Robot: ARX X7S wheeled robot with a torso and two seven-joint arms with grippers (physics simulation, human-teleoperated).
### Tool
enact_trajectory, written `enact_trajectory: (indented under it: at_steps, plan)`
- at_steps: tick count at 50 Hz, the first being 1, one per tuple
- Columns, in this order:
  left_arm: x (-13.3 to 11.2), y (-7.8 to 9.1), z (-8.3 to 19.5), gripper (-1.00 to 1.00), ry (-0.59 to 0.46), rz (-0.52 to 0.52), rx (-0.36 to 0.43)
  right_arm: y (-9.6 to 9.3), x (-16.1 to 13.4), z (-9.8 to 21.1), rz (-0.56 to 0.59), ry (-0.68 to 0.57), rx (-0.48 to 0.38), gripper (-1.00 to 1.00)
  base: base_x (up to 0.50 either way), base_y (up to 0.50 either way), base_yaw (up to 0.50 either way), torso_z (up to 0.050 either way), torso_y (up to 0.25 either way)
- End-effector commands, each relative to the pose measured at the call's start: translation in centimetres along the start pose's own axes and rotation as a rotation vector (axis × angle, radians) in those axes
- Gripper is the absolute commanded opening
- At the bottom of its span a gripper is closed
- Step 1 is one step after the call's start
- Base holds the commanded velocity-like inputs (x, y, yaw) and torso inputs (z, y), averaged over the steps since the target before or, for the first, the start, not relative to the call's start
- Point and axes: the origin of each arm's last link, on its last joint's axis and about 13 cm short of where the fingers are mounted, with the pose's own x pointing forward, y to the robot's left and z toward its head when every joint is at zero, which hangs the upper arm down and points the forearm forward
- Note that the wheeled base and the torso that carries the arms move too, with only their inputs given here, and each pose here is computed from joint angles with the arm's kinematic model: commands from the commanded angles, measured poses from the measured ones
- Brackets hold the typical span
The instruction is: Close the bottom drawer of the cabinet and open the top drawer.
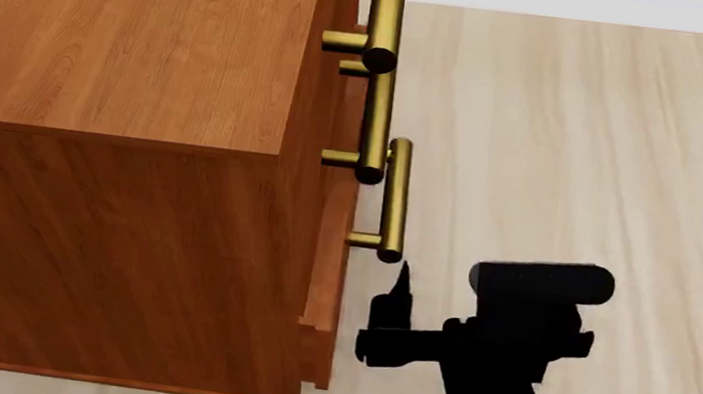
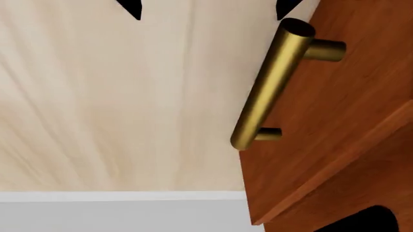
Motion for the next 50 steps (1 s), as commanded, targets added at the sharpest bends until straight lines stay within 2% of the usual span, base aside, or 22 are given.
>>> enact_trajectory:
  at_steps: [1,10,28,38,42,45,50]
  plan:
    - [-0.1,0.1,0.1,1.0,-0.002,0.004,0.0,2.1,0.9,0.1,0.09,-0.001,0.0,1.0,0.0,0.0,0.0,0.0,0.0]
    - [-0.1,0.3,0.3,1.0,-0.005,0.008,0.001,3.5,1.4,0.2,0.141,0.008,-0.014,1.0,0.0,0.0,0.0,0.0,0.0]
    - [-0.1,0.2,0.4,1.0,-0.007,0.007,-0.002,4.5,0.9,0.3,0.198,0.011,-0.021,1.0,0.0,0.0,0.01,0.0,0.0]
    - [-0.1,0.1,0.5,1.0,-0.01,0.002,-0.007,3.4,-1.3,-0.2,0.135,0.011,-0.032,1.0,0.0,0.0,0.0,0.0,0.0]
    - [-0.2,0.0,0.5,1.0,-0.009,0.001,-0.012,2.6,-2.4,0.2,0.031,-0.019,0.03,1.0,0.0,0.0,0.0,0.0,0.0]
    - [-0.2,-0.1,0.5,1.0,-0.009,-0.002,-0.012,2.2,-3.1,0.7,0.011,-0.047,0.066,1.0,0.0,0.0,0.0,0.0,0.0]
    - [-0.1,-0.1,0.5,1.0,-0.01,-0.001,-0.013,1.8,-4.4,1.4,-0.018,-0.082,0.075,1.0,0.0,0.0,0.0,0.0,0.0]
